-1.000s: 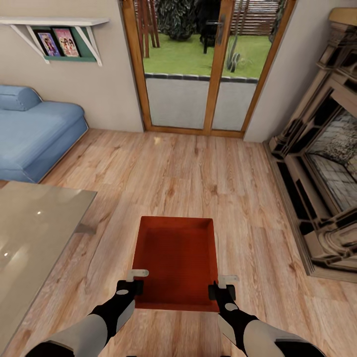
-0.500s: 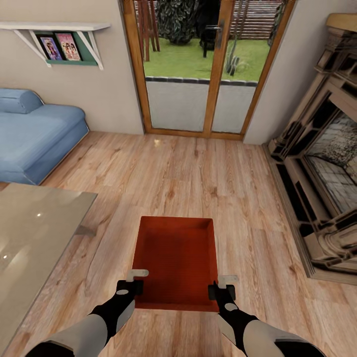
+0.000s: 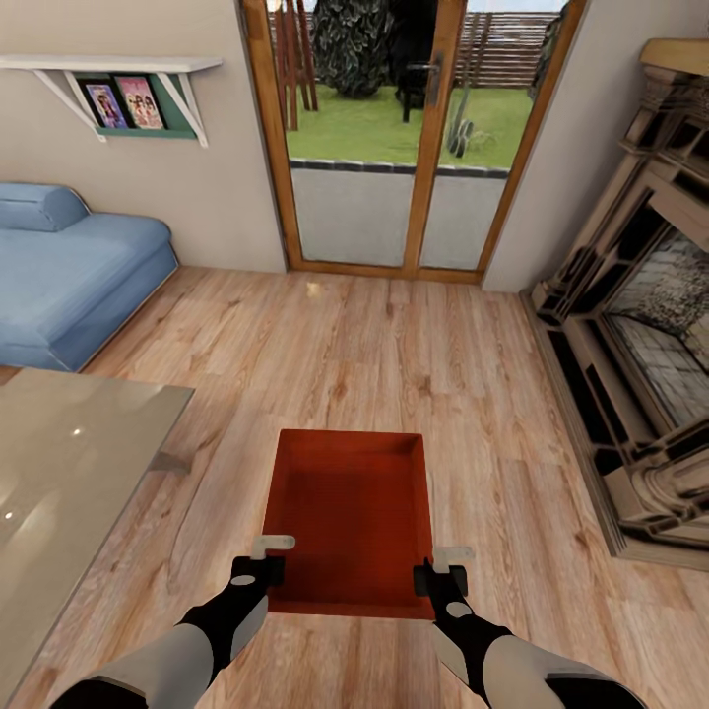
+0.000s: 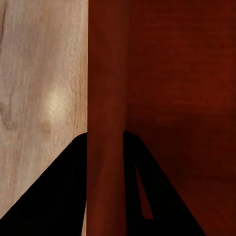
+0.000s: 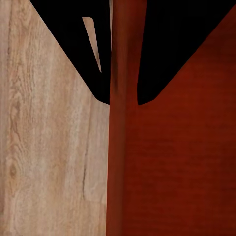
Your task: Move the two storage containers from the living room to the garage. In the garage, place one container on the floor and stack the other container on top of it (either order is fine).
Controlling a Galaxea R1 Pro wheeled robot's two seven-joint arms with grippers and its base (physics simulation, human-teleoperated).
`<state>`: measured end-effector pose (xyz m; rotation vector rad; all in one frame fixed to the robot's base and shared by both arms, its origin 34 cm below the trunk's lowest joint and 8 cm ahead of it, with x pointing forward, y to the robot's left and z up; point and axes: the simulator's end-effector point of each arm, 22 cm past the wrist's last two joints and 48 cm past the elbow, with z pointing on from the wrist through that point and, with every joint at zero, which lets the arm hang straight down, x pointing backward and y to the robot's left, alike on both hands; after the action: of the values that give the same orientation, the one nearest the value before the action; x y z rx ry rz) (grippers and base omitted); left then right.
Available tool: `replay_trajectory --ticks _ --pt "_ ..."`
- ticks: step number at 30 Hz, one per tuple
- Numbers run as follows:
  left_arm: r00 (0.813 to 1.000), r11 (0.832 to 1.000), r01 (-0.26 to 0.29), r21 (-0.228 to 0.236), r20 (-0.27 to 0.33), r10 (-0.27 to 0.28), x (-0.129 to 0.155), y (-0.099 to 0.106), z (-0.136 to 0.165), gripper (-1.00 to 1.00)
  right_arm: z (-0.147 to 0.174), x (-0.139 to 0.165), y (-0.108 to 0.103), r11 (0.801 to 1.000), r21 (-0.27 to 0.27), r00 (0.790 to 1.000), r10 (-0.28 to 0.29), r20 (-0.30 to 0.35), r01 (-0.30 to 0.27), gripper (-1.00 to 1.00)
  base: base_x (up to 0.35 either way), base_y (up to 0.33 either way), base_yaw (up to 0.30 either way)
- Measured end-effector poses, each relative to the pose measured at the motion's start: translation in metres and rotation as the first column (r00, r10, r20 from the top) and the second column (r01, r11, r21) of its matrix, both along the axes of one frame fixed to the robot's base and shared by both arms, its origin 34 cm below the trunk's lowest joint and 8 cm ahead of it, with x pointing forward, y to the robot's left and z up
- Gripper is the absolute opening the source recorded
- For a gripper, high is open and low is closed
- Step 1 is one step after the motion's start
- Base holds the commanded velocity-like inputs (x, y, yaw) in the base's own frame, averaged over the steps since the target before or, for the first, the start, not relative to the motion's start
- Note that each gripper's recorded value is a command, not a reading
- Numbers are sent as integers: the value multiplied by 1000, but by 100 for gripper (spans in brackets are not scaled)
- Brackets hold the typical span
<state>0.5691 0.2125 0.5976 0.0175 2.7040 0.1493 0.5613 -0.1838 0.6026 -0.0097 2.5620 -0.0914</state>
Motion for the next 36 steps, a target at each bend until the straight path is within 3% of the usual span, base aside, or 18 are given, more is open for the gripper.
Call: replay_trajectory --ticks 36 --pt "999 1000 2 -2 42 -2 16 1 19 -100 19 15 1 1000 -3 999 1 39 -1 -100 0 0 0"
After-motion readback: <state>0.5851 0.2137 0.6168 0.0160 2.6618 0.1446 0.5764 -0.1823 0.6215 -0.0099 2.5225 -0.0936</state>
